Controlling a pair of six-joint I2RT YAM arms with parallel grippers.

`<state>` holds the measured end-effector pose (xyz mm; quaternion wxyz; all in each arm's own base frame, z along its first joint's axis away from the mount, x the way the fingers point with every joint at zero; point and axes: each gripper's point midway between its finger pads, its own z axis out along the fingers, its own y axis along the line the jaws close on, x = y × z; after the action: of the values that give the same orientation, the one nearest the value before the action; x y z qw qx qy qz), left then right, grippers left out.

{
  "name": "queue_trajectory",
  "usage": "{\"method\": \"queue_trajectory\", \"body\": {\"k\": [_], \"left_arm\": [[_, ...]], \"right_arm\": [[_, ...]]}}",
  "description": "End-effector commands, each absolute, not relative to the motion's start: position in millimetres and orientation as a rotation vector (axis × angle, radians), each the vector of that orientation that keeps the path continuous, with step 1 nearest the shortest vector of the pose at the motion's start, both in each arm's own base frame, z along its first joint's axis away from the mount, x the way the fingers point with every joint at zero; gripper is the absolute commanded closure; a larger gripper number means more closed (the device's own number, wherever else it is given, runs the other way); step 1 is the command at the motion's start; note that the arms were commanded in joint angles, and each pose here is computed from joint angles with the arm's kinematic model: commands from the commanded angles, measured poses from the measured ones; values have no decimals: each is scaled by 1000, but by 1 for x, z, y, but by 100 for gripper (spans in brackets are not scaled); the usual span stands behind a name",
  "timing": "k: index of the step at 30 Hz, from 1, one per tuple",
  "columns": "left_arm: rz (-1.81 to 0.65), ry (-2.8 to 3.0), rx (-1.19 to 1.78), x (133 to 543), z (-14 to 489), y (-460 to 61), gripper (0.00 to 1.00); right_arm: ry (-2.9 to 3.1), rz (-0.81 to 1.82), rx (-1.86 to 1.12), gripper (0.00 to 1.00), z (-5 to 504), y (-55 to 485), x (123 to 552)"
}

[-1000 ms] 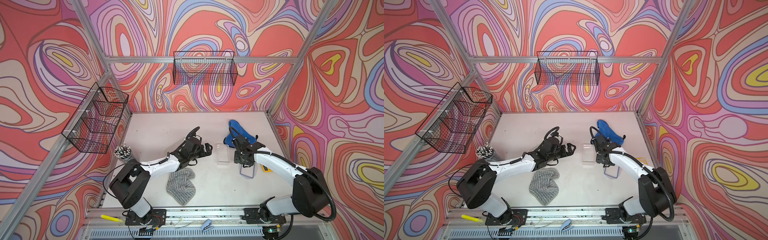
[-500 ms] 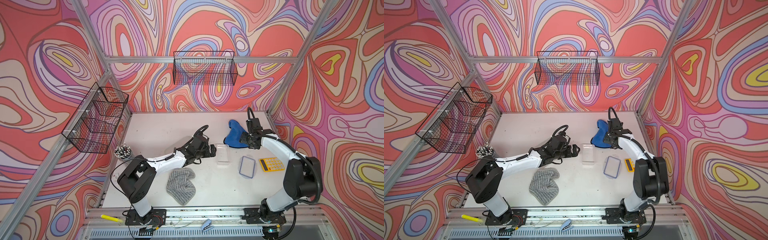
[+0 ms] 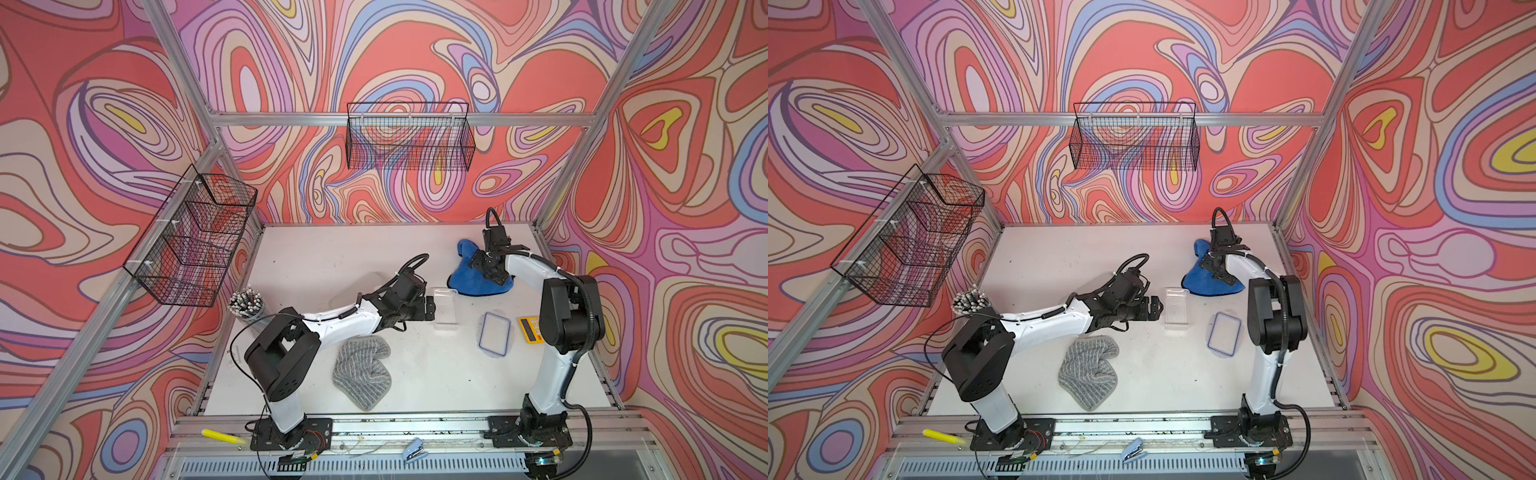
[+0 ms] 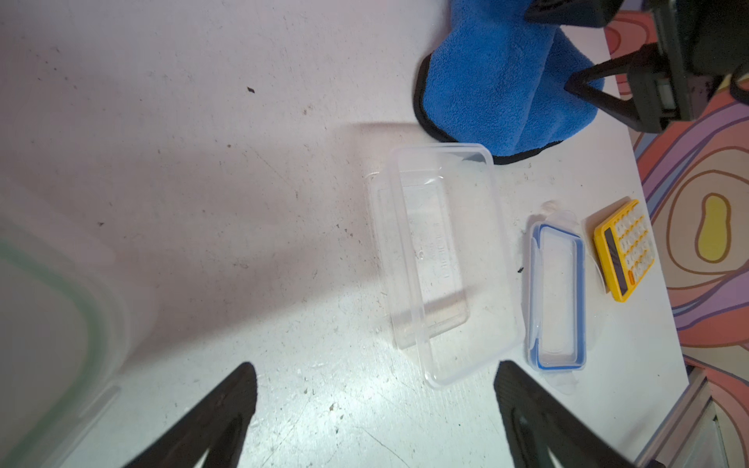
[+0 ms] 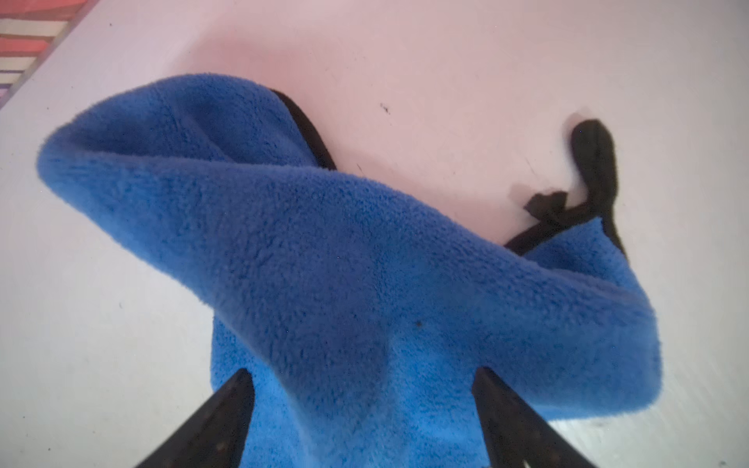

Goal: Wipe the insides of the lunch boxes
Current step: Pick up the cleaning item at the center of the board.

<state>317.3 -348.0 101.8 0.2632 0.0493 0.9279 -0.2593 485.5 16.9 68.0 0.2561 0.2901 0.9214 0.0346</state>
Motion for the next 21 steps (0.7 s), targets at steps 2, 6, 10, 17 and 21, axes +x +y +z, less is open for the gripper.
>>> {"method": "queue_trajectory", "body": {"k": [2, 6, 10, 17, 21], "left_arm": [[-662, 2558, 195, 313, 91, -354, 12], [-654, 2585, 219, 312, 85, -360, 18], [-647, 2595, 227, 313, 81, -363, 24], [-633, 2623, 266, 314, 74, -371, 31], [-628, 2638, 280, 314, 70, -374, 33]], "right_arm": [[2462, 102, 873, 11, 62, 9, 502], [2518, 85, 872, 16, 43, 10, 508], [2573, 33, 839, 36, 21, 7, 502], [2572, 11, 750, 91, 21, 5, 494], [2507, 66, 651, 100, 46, 10, 499]]}}
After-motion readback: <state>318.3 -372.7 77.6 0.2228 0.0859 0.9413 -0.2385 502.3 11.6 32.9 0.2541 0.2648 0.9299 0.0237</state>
